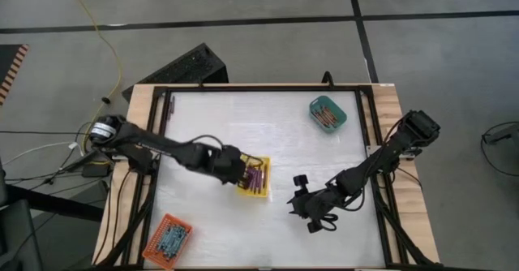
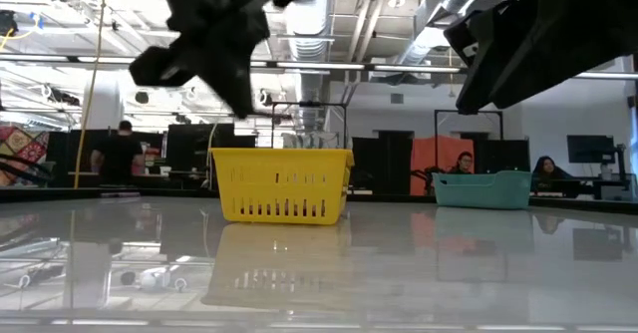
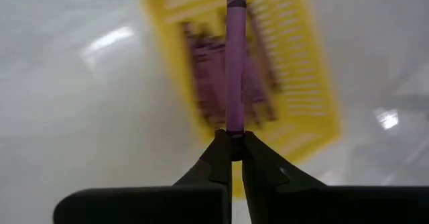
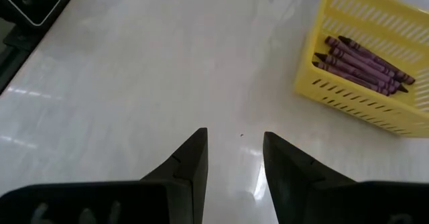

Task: Sort crayons
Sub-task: Put the violet crayon into the yellow basket

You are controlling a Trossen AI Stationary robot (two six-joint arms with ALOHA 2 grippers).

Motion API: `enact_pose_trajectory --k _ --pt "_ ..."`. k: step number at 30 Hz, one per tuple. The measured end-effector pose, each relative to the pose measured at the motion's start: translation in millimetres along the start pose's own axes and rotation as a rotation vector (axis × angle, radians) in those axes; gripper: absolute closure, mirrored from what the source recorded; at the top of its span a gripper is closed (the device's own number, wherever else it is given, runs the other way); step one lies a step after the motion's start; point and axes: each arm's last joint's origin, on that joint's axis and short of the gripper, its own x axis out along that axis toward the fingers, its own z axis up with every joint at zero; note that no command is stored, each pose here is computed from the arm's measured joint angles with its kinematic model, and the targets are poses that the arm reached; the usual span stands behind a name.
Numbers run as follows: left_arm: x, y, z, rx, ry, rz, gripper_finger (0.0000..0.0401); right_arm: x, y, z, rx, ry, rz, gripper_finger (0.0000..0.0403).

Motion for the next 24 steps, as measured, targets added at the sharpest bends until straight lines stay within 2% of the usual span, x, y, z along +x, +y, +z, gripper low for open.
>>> enact_pose_trajectory --k 3,7,13,24 --pt "-3.7 -13.7 -12.8 -0.039 -0.056 -0.097 0.0401 0.8 -2.4 0.3 -0.006 0.000 -0.006 0.0265" --pt "-3.3 -26.5 -25.1 -0.096 -0.063 -0.197 0.0401 1.4 -4.2 0.8 -0.001 -0.001 -0.011 0.0265" --pt "5.5 -22.9 -30.2 -0.118 -0.057 -0.144 0.0401 0.8 -2.4 4.1 0.026 -0.036 -0.002 0.0265" --pt "23.1 -26.5 -28.7 -0.142 -0.065 -0.155 0.0374 -15.2 -0.2 11.2 0.045 -0.100 0.001 0.0265"
